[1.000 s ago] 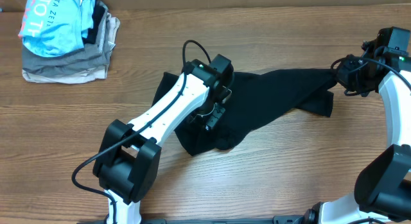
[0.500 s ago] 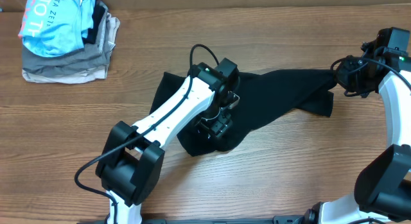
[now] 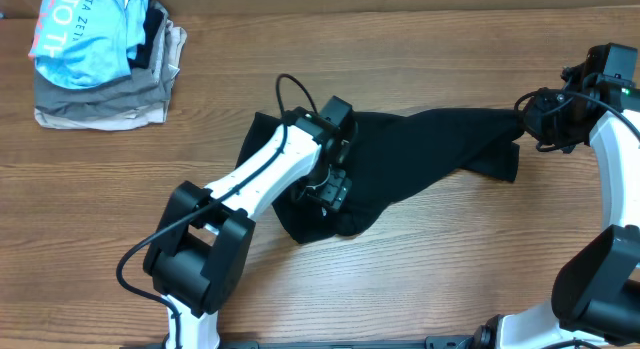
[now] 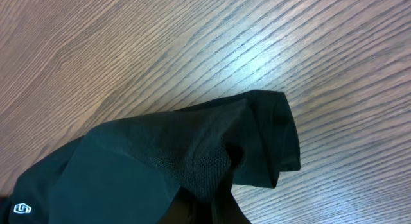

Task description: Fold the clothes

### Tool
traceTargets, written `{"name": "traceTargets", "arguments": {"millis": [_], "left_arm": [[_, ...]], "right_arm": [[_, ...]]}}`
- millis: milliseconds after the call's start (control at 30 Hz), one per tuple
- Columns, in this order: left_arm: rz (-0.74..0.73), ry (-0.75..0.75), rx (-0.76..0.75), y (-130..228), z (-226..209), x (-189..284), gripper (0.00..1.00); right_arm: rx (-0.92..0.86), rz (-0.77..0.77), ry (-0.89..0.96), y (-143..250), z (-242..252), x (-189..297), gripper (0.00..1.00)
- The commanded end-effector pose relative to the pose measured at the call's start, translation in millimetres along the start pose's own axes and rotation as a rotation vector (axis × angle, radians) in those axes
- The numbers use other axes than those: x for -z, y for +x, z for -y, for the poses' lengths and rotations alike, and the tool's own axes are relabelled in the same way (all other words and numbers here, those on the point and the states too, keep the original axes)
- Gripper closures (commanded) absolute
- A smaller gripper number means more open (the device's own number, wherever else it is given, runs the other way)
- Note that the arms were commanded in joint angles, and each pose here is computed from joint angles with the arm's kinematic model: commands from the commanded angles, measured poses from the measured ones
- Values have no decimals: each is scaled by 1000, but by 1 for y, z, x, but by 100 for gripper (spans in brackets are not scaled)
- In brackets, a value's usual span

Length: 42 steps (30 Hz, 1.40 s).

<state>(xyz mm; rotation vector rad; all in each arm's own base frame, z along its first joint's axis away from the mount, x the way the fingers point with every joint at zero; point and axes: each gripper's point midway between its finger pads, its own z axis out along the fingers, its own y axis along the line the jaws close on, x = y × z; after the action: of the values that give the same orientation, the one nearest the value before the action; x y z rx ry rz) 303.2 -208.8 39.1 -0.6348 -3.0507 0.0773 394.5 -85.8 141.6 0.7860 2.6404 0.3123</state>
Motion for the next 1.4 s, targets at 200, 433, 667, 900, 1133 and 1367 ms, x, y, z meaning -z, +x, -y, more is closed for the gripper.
{"name": "traceTargets", "arguments": {"millis": [200, 433, 667, 900, 1133, 1367], "left_arm": [[-59, 66, 40, 16, 15, -7, 30], [-79, 61, 18, 23, 23, -9, 51], [-81, 64, 26, 24, 23, -10, 70], [-32, 117, -1, 12, 33, -11, 96], [84, 104, 2, -29, 10, 43, 96], [318, 116, 79, -78, -28, 158, 96]], "right_arm": [[17, 45, -6, -9, -4, 13, 96], [16, 40, -2, -8, -4, 13, 96], [15, 36, -1, -7, -3, 13, 96], [22, 37, -1, -7, -3, 13, 96], [24, 15, -79, -3, -17, 14, 96], [-8, 22, -172, -2, -35, 28, 96]]}}
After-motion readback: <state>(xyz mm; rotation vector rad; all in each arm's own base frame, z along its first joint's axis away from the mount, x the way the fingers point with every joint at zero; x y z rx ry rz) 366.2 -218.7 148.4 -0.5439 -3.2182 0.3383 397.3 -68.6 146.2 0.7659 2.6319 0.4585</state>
